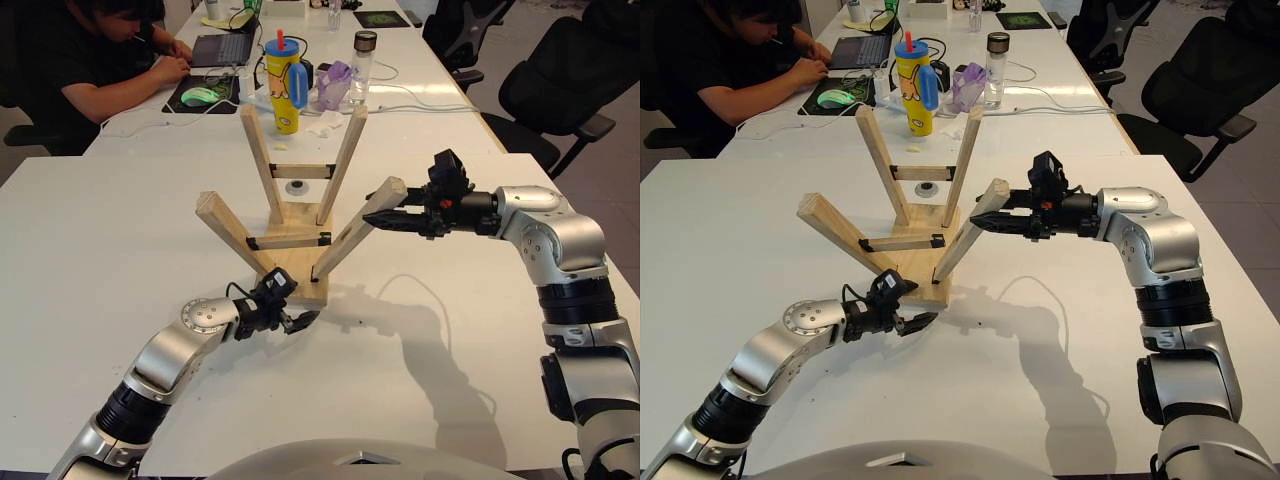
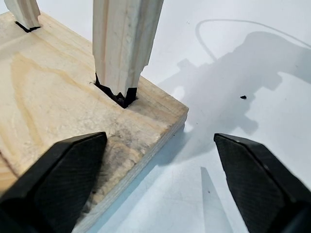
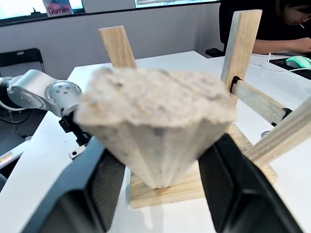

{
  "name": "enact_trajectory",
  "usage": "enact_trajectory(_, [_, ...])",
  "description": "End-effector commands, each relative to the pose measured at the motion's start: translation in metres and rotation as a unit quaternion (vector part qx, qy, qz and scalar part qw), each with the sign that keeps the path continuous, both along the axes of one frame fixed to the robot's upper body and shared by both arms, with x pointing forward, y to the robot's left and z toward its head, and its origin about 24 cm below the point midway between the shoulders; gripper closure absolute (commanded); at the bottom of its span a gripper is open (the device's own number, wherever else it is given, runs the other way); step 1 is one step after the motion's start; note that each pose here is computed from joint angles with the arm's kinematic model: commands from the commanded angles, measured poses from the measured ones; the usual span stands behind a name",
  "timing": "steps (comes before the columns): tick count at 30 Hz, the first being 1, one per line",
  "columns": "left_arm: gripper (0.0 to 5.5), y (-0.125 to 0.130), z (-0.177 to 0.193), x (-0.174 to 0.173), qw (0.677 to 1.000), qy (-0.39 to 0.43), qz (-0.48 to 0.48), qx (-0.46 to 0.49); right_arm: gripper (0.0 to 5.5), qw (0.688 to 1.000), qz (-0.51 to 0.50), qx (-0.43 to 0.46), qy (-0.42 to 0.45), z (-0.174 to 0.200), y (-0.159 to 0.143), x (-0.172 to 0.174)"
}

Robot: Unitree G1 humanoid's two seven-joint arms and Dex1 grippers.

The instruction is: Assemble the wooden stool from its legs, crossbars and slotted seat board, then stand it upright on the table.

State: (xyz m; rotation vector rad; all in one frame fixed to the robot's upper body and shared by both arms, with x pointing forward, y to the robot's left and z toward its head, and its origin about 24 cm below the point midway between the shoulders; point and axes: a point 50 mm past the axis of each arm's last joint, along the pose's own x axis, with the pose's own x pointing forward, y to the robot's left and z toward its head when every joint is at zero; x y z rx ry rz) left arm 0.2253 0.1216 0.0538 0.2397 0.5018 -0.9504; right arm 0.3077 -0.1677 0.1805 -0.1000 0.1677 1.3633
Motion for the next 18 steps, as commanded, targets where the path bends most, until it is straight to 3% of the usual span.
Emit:
enact_trajectory(1, [1.39,0.004,-0.022,-0.009,0.998,0.056,0.012,0.026,3.41,0.998,-0.005,-0.064,0.002,-0.011,0.006,0.000])
enact_trajectory(11, [1.39,0.000,-0.025,-0.010,0.998,0.059,0.019,0.017,3.45,0.995,0.037,-0.091,0.014,-0.027,0.032,-0.015])
enact_trajectory(18, [1.39,-0.001,-0.027,-0.011,0.998,0.064,0.018,0.017,3.45,0.994,0.022,-0.110,0.011,-0.032,0.040,-0.004])
